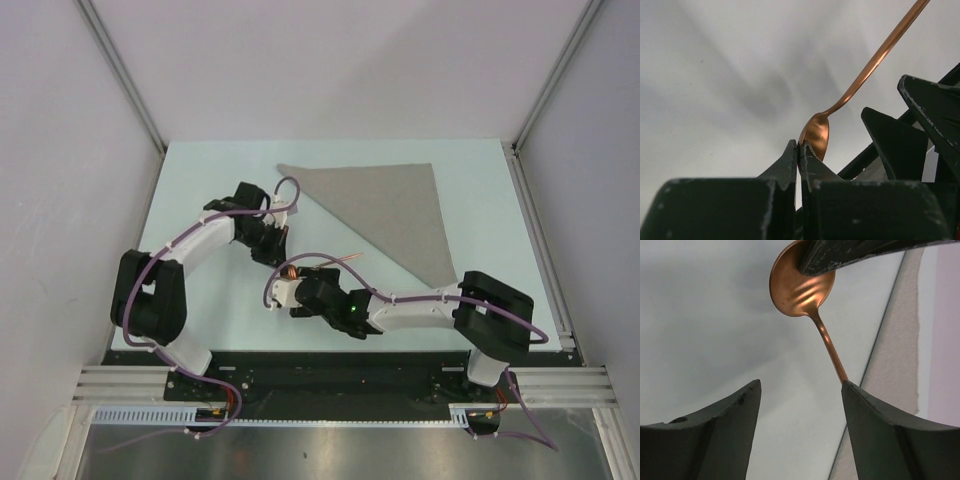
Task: Fold the napkin, place the utensils inside, and roll it up
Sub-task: Pass the utensil from the left arm to the right
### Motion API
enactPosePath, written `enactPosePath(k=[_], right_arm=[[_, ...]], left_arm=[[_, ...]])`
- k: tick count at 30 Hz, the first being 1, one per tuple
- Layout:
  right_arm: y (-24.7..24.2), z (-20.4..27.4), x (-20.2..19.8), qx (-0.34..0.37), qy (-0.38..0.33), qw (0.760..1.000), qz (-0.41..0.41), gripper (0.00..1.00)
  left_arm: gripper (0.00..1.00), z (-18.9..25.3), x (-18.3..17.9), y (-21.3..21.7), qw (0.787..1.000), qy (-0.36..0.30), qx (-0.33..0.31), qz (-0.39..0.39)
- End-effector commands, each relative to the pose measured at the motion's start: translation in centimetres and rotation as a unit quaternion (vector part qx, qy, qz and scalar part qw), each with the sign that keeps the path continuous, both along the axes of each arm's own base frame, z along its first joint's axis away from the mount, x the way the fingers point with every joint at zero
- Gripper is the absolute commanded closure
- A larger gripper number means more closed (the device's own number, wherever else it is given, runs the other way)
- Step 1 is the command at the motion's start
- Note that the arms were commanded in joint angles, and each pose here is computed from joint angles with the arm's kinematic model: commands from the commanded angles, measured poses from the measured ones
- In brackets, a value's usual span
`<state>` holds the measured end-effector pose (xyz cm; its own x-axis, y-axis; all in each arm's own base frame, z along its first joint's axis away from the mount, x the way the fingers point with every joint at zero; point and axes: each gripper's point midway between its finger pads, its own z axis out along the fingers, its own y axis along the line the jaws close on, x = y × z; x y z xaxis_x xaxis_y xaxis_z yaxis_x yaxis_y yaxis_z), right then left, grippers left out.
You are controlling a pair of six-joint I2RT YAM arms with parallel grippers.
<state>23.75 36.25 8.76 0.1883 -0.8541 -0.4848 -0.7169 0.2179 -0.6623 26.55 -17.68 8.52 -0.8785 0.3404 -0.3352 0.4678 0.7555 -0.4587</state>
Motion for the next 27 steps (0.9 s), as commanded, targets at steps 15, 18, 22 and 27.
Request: enactPosePath(k=[15, 18, 22, 27], right_arm=[[-1.4, 0.3, 4.2, 0.008, -0.026, 0.999, -0.036, 0.31], [-1.5, -0.3, 4.7, 0.009, -0.019, 0.999, -0.039, 0.32], [-1.4, -0.8, 5.4, 0.011, -0.008, 0.999, -0.049, 0.39], [-1.2, -2.2, 5.5, -0.003, 0.011, 0.998, -0.065, 0.71]], left_arm=[[1.00, 0.9, -1.1, -1.1, 0.999, -0.030, -0.004, -0.042], [1.00, 1.0, -1.3, -1.2, 0.998, -0.031, -0.007, -0.049], [1.00, 1.3, -1.8, -1.6, 0.997, -0.031, -0.021, -0.061], [1.00, 1.4, -1.6, -1.5, 0.997, -0.038, -0.015, -0.060]])
